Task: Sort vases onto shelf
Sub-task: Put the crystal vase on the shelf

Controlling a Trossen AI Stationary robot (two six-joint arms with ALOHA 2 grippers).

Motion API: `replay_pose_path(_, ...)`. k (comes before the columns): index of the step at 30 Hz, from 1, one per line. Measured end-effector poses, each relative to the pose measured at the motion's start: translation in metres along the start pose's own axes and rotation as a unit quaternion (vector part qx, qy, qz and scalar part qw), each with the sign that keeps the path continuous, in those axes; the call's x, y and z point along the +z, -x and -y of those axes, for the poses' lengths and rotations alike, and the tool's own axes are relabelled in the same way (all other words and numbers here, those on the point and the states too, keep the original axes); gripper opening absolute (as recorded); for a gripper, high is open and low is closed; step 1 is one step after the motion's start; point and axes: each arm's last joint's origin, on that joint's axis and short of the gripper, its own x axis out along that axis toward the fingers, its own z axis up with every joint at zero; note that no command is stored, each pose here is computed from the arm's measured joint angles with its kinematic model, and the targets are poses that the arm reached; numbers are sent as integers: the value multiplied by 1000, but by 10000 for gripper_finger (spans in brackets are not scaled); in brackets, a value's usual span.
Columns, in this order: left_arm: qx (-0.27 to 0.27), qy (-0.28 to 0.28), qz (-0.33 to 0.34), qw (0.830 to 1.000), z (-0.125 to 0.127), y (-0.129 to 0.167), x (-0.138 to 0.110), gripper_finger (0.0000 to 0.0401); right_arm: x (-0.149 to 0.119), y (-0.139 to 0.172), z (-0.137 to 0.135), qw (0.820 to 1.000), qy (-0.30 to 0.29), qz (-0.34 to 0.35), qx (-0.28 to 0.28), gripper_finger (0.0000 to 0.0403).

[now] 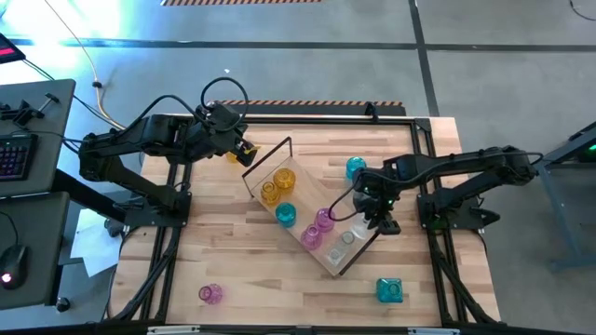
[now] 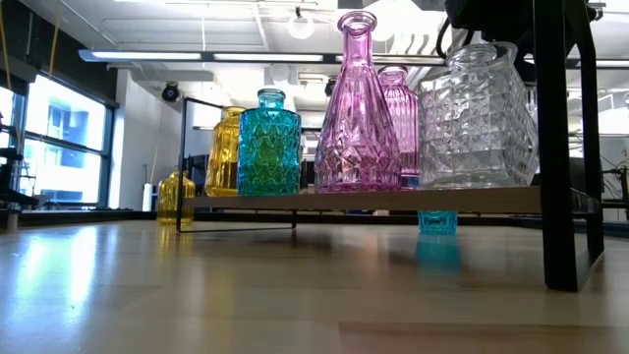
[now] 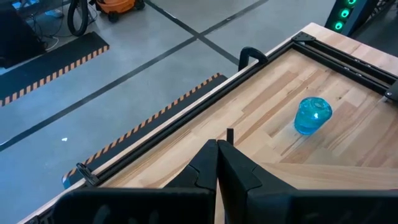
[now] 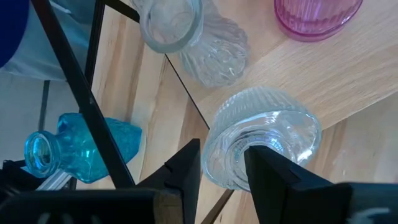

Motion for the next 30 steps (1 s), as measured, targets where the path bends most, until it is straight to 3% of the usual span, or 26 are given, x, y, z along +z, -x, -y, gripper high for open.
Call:
replay_pose_path(10,0,3,0,1000,0,0,0,0,5,-21,11,999,5,-42,16,104)
replay_pose_path(19,0,3,0,1000,0,0,0,0,4,-21,17,999,-14,-49,16,108)
replay_pose_path(30,0,0,0,1000,0,0,0,0,5,-20,16,998,-33,-46,22,180)
